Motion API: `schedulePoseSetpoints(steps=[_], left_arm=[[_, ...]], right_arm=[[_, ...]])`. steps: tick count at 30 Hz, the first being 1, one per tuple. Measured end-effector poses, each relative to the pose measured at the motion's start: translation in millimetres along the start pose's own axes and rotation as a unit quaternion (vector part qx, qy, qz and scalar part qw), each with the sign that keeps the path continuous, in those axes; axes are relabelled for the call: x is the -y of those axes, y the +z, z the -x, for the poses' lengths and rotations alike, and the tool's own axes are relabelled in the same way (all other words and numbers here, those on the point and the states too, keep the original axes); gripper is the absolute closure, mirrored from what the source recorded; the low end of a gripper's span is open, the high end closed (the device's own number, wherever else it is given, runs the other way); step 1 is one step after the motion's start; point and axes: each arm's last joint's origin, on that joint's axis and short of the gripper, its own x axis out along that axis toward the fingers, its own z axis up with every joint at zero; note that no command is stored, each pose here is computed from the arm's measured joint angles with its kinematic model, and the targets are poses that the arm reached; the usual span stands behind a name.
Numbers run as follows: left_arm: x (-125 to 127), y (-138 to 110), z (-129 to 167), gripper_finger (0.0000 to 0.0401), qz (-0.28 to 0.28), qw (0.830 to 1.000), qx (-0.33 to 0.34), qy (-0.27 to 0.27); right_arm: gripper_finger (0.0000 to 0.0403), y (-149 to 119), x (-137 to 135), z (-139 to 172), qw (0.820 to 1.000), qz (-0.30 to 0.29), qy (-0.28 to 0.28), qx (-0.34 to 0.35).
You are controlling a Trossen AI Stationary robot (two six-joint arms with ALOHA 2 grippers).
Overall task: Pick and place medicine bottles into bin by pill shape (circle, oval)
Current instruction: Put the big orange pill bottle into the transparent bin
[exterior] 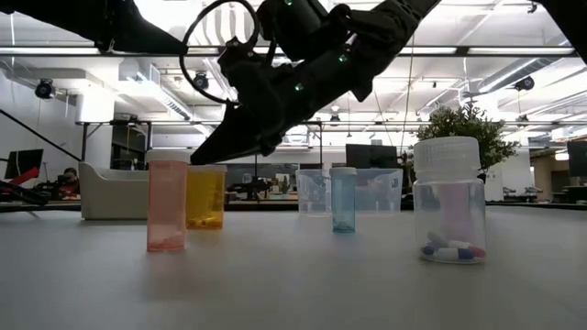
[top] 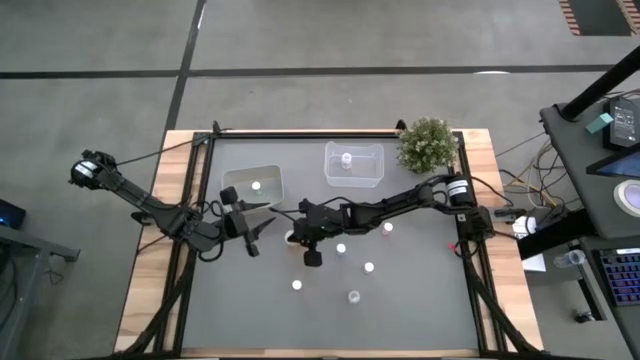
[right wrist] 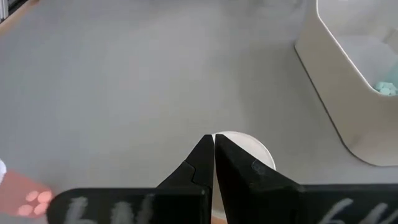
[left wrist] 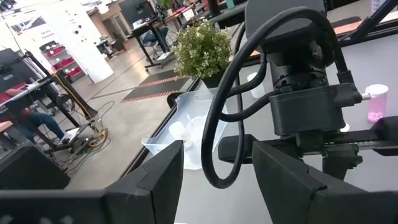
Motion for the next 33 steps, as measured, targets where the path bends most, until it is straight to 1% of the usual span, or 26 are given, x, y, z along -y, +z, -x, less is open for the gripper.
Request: schedulePoseSetpoints(steps=[8, 11, 12, 15, 18, 20, 22, 24, 28, 29, 33], left_arm=[[0.0, -0.1, 0.0, 0.0225, 0.002, 1.000, 0.000, 0.000], [0.6, -1.0, 0.1, 0.0225, 0.022, 1.000, -0.003, -0.008], [1.5, -2.1, 0.1, 0.0225, 0.031, 0.999, -0.006, -0.021], [7.6, -9.7, -0.6, 0.0225, 0.069, 0.994, -0.022, -0.084], [17.5, -24.2, -4.3, 0.0231, 0.093, 0.987, -0.052, -0.117], [24.3, -34.2, -7.1, 0.0245, 0.104, 0.983, -0.074, -0.133], [32.1, -40.0, -11.3, 0.0269, 0.106, 0.980, -0.086, -0.143], [39.1, -42.3, -16.6, 0.0301, 0.102, 0.980, -0.085, -0.148], [49.1, -41.1, -33.8, 0.0376, 0.083, 0.984, -0.072, -0.137], [50.2, -41.7, -38.3, 0.0388, 0.082, 0.985, -0.076, -0.134], [51.0, -49.2, -54.1, 0.0397, 0.082, 0.983, -0.097, -0.130]], right_arm=[[0.0394, 14.6, -0.1, 11.7, 1.000, 0.019, -0.002, 0.022], [0.0394, 20.2, -0.3, 19.8, 0.999, 0.032, -0.003, 0.017], [0.0394, 21.7, -0.6, 22.9, 0.999, 0.039, -0.003, 0.011], [0.0394, 28.3, -1.0, 33.7, 0.999, 0.047, -0.004, 0.007], [0.0394, 27.8, -1.6, 40.5, 0.999, 0.048, -0.003, -0.004], [0.0394, 23.4, -1.9, 41.3, 0.999, 0.049, -0.003, -0.011], [0.0394, 19.0, -2.1, 41.5, 0.999, 0.048, -0.002, -0.019], [0.0394, 16.7, -2.1, 41.7, 0.999, 0.046, -0.003, -0.020], [0.0394, 13.3, -2.3, 41.7, 0.999, 0.047, -0.003, -0.026], [0.0394, 12.9, -2.3, 41.8, 0.999, 0.047, -0.003, -0.026], [0.0394, 15.3, -2.7, 51.0, 0.998, 0.052, -0.007, -0.020]])
